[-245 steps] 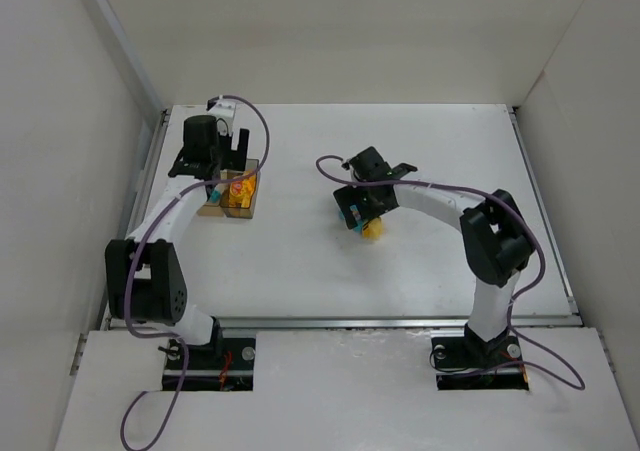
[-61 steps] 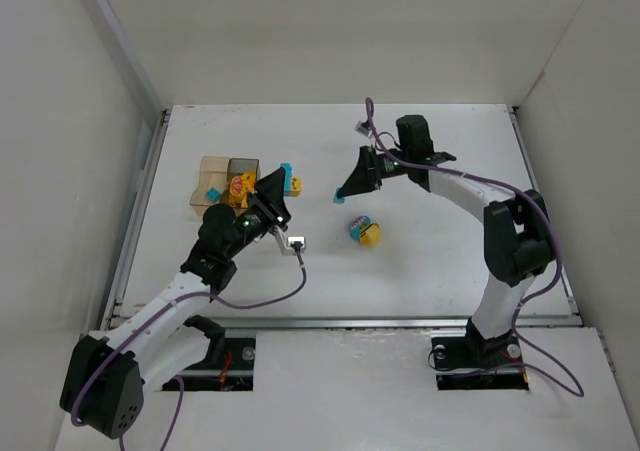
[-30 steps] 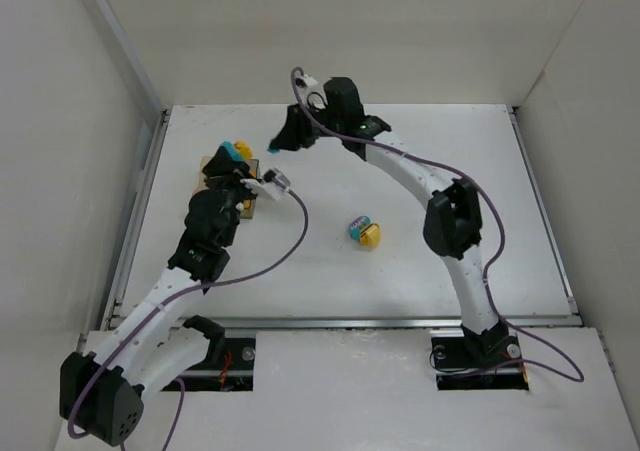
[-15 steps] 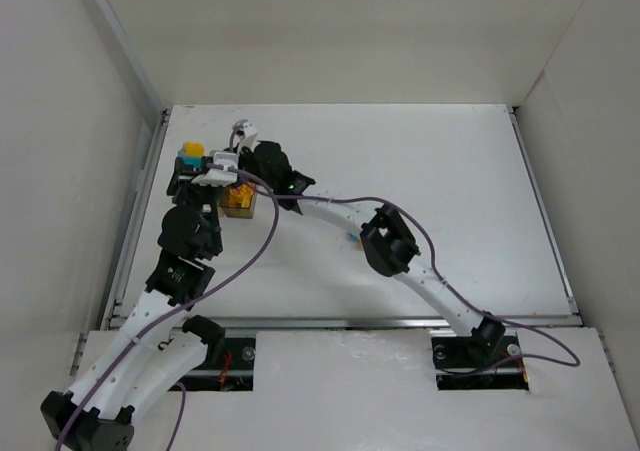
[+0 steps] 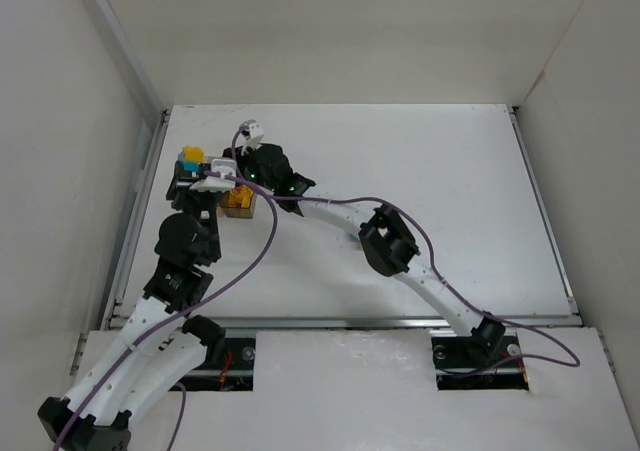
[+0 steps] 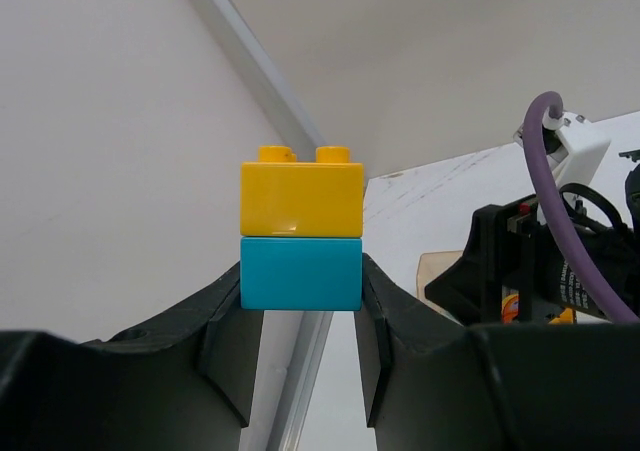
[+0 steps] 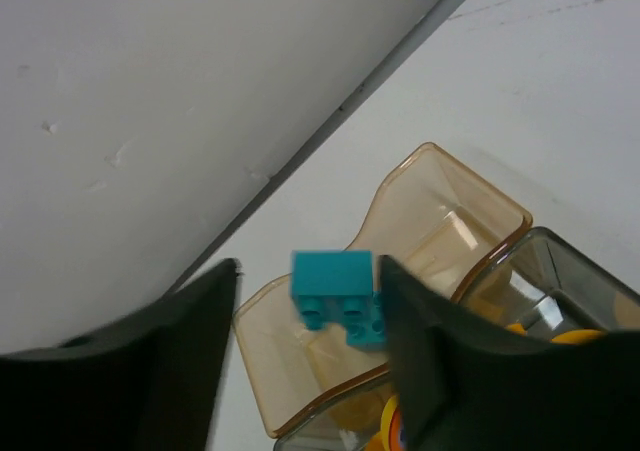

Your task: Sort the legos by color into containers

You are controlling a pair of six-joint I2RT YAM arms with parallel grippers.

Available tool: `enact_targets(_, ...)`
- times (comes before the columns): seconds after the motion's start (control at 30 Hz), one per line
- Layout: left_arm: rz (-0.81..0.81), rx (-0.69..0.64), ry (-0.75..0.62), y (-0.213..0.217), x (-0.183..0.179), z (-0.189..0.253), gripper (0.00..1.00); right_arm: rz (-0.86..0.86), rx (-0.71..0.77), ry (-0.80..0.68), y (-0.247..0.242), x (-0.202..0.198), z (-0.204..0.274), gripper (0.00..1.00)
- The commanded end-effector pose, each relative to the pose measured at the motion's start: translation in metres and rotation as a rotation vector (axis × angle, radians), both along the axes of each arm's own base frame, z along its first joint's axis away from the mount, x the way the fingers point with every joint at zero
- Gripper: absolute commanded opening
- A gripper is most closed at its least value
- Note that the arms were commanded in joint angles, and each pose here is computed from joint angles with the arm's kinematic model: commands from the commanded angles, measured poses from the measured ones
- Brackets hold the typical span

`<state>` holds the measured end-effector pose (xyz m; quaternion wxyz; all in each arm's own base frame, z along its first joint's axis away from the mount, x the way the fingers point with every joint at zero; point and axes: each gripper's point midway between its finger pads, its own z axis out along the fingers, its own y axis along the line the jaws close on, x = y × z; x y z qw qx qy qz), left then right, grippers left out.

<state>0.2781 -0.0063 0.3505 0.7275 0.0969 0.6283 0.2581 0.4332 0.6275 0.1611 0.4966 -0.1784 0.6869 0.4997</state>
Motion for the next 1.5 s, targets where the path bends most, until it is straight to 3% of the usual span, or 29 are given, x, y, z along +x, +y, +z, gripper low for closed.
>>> enact_targets(0.0, -0.009, -0.044, -0.049, 0.000, -0.004, 0.010, 0.00, 0.002, 0.031, -0.048, 0.001, -0.001, 0.019, 0.74)
enact_targets(0.23, -0.043, -0.050, -0.039, -0.008, -0.001, 0.007, 0.00, 0.042, 0.058, -0.123, 0.000, -0.009, 0.059, 0.98)
enact_targets(0.33, -0.062, -0.017, -0.026, -0.011, -0.001, 0.007, 0.00, 0.091, 0.066, -0.150, -0.011, -0.016, 0.088, 1.00)
enact_targets(0.5, -0.152, 0.180, -0.017, -0.030, -0.001, -0.003, 0.00, 0.146, 0.061, -0.184, -0.120, 0.002, 0.167, 1.00)
enact_targets(0.63, -0.249, 0.542, -0.075, -0.055, -0.002, -0.014, 0.00, 0.115, -0.166, -0.290, -0.197, -0.007, 0.172, 1.00)
enact_targets(0.67, -0.230, 0.709, -0.079, -0.057, -0.002, -0.016, 0.00, 0.132, -0.237, -0.249, -0.206, -0.017, 0.157, 1.00)
enact_targets(0.73, -0.220, 0.874, -0.093, -0.063, -0.002, -0.032, 0.00, 0.165, -0.262, -0.223, -0.236, -0.030, 0.156, 1.00)
enact_targets(0.8, -0.225, 1.036, -0.123, -0.074, 0.000, -0.040, 0.00, 0.322, -0.210, -0.179, -0.249, -0.054, 0.152, 1.00)
enact_targets(1.0, -0.206, 1.150, -0.266, -0.092, -0.002, -0.027, 0.00, 0.563, -0.144, -0.067, -0.244, -0.107, 0.138, 1.00)
enact_targets(1.23, -0.229, 1.301, -0.435, -0.120, -0.013, -0.020, 0.00, 0.704, -0.112, -0.003, -0.221, -0.132, 0.132, 1.00)
enact_targets(1.47, -0.277, 1.365, -0.466, -0.131, -0.021, -0.031, 0.00, 0.803, -0.086, 0.002, -0.208, -0.147, 0.138, 1.00)
